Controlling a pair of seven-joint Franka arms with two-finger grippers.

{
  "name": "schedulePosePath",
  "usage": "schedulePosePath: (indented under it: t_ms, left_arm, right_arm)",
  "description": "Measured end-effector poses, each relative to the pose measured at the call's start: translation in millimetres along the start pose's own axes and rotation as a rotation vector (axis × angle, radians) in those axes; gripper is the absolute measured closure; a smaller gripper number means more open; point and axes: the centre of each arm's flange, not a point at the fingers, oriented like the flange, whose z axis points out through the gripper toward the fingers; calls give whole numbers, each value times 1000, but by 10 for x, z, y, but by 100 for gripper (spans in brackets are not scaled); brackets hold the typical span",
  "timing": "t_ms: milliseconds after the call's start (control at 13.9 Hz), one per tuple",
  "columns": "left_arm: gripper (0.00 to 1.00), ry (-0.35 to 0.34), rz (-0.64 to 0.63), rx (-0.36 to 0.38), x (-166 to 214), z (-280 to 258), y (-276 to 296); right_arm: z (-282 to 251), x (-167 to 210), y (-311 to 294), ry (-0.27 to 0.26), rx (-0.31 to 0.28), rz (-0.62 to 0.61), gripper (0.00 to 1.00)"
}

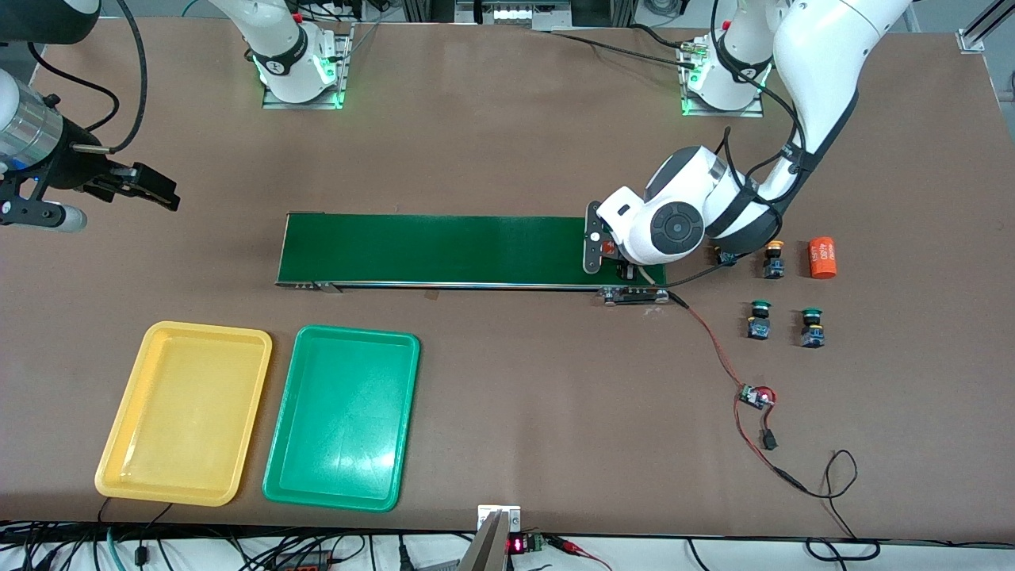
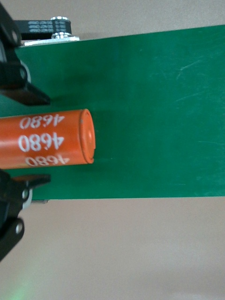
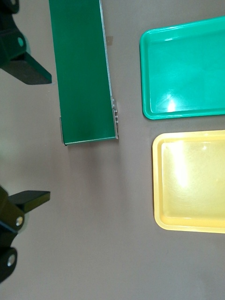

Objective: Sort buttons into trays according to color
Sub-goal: 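Carry the orange cylinder onto the green belt and open the left gripper, then reach the left gripper down and grasp a green-based blue button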

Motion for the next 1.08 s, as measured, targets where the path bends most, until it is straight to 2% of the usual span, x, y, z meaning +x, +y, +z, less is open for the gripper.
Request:
schedulePosePath:
  t_ms: [72,144,288,505,721,1082]
  left_arm:
    - [8,-3,-3,0,-13,-38,-6]
    - [1,-11,-12,-8,-31,-85,-10]
    - [0,-46,-86,-41,-108,-368,-33]
    - [0,-76,-377,-37,-350,-922,-77]
    - [0,-69,-702,-22,-761,-1178,-207]
    - [0,-37,-1104,18,-1060,-1398,-346]
  right_arm:
    - [0,0,0,0,0,0,0]
    - [0,0,0,0,0,0,0]
    - [0,0,0,0,0,0,0]
    - [0,1,4,0,0,1,0]
    - [1,10,51,0,1,9,0]
    - [1,13,70,0,1,13,0]
